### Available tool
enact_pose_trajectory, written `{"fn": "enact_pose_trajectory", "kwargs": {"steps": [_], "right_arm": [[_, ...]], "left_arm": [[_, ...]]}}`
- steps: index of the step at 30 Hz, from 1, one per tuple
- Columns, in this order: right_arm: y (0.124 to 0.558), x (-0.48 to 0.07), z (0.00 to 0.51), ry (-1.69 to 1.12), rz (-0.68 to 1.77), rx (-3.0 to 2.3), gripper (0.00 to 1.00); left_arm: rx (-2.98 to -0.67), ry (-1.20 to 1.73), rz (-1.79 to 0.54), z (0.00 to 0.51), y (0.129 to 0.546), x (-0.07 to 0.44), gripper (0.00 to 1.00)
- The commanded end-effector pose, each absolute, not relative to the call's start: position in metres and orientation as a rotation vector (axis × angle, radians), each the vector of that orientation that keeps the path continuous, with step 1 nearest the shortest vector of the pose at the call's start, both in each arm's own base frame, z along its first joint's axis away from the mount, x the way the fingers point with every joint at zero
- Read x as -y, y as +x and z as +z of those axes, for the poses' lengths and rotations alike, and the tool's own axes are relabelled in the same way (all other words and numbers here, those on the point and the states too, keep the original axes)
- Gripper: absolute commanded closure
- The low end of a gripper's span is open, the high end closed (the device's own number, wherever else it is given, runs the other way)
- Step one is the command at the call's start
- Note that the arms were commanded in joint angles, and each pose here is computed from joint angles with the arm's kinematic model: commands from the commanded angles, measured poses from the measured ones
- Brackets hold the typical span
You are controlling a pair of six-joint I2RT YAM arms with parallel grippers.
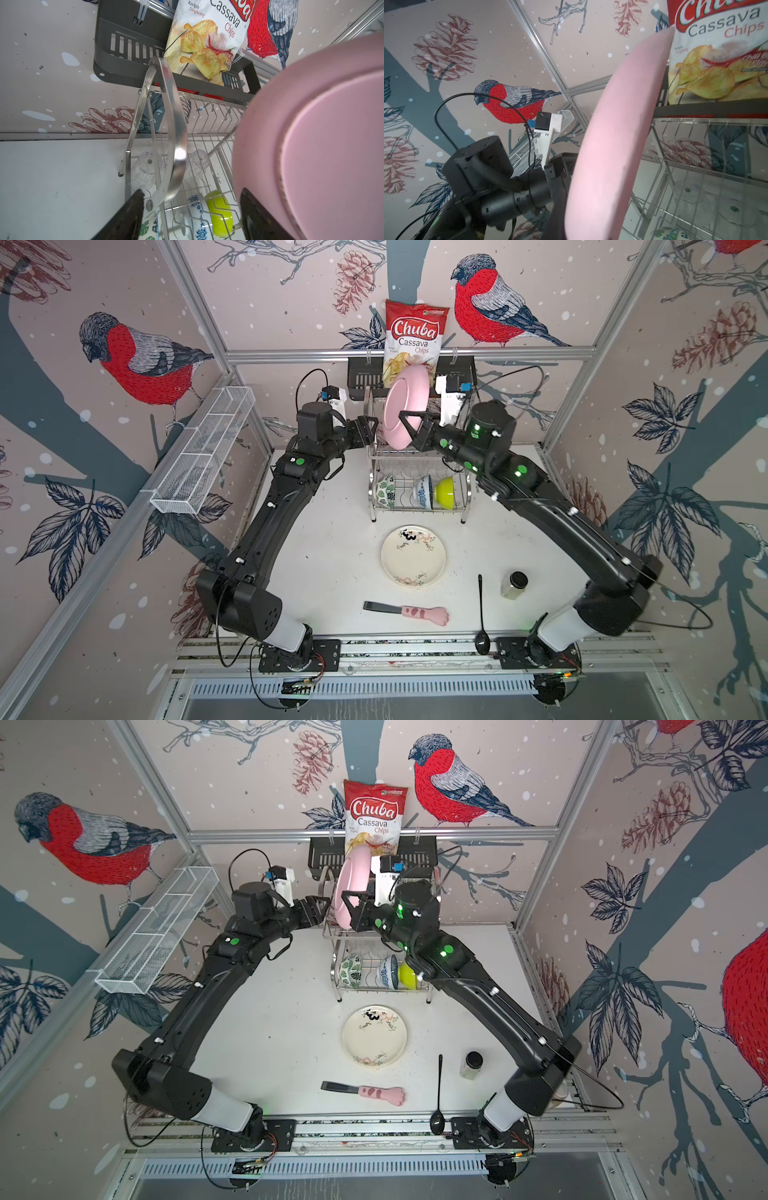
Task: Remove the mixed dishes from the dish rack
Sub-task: 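Grasp the pink plate rim with both grippers and lift it upward, then pull the pink plate toward the robot with right gripper while left follows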
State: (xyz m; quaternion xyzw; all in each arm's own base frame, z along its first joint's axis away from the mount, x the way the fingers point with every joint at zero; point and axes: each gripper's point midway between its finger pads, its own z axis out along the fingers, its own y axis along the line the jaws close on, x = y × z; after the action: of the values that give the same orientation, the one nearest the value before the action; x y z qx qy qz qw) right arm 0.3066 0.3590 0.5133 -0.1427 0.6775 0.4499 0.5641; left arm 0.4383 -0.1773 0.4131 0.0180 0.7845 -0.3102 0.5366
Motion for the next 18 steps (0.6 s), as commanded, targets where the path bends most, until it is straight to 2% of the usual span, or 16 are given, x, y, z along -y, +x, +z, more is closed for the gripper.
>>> {"fn": "enact_pose_trajectory", "kwargs": {"steps": [1,7,9,18], "right_arm": [[0.281,-0.341,0.524,-0.341,0.931,-1.54,0.96],[0.227,-0.324,0.484,-0.437,0.619,-1.613,0.96],[0.213,-0.321,0.468,-0.477,0.527,-1.637,0.96],[0.17,-0.34,0.386,-0.793,-0.008,-1.646,0.99]], "left_arm": [[-1.821,0.051,-0.774,0.436,0.423,0.176,0.23],[-1.802,0.044,-0.784,0.456,0.391,0.166,0.11],[-1.809,0.045,-0.798,0.46,0.381,0.165,0.03],[-1.928,0.077,-0.824,0.458,0.341,0.162,0.03]]}}
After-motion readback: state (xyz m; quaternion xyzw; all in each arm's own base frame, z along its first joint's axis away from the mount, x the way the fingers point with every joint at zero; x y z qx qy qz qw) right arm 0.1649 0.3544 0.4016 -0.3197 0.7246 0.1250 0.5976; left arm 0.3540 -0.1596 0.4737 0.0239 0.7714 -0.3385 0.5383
